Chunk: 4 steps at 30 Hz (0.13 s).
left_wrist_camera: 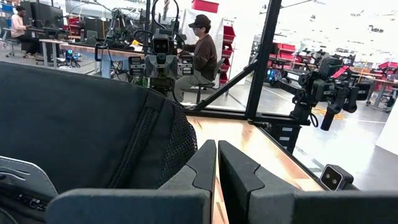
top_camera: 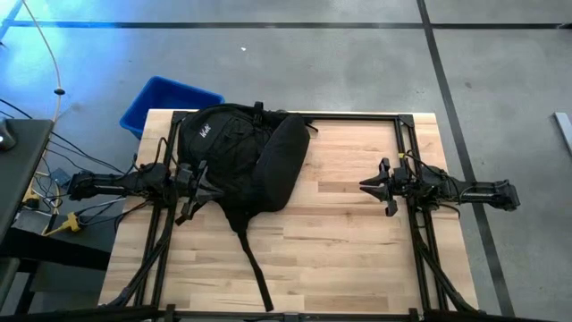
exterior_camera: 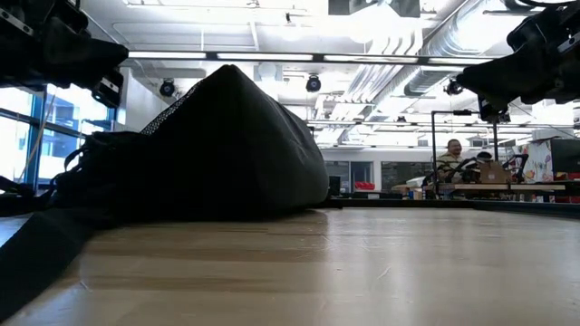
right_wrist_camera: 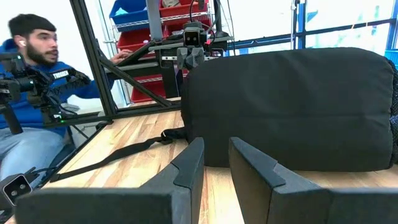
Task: Unpack backpack
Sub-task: Return to Home Position
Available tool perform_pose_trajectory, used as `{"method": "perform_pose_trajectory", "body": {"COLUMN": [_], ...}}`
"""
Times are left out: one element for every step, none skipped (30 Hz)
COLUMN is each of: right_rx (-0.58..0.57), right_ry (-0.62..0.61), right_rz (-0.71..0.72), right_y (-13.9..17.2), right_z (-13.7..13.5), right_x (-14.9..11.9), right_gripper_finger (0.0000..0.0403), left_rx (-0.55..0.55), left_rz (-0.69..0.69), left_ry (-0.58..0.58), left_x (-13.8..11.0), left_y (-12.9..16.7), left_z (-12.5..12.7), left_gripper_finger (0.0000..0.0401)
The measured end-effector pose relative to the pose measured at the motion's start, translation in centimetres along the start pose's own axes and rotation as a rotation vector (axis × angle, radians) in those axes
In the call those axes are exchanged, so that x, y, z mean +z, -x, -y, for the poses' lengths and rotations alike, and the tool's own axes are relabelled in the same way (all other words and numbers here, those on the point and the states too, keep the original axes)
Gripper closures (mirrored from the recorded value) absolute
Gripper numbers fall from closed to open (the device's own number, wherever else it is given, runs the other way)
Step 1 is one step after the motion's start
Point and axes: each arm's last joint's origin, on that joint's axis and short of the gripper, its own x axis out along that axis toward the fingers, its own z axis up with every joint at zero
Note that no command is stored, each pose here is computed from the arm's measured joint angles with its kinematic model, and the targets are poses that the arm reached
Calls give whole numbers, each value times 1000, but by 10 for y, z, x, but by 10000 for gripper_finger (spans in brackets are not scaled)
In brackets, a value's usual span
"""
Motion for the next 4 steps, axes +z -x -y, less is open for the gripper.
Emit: {"method": "perform_pose_trajectory", "body": {"right_rx": [0, 0, 0, 0], "right_ry": [0, 0, 0, 0], "right_rz": [0, 0, 0, 0], "right_y": [0, 0, 0, 0], "right_z": [0, 0, 0, 0], "right_x": [0, 0, 0, 0], "right_gripper_finger": [341, 341, 341, 341], "left_rx": [0, 0, 0, 0], "left_rz": [0, 0, 0, 0], "left_ry": [0, 0, 0, 0], "left_x": [0, 0, 0, 0], "left_y": [0, 0, 0, 0], "left_z": [0, 0, 0, 0], "left_gripper_finger": [401, 401, 401, 401]}}
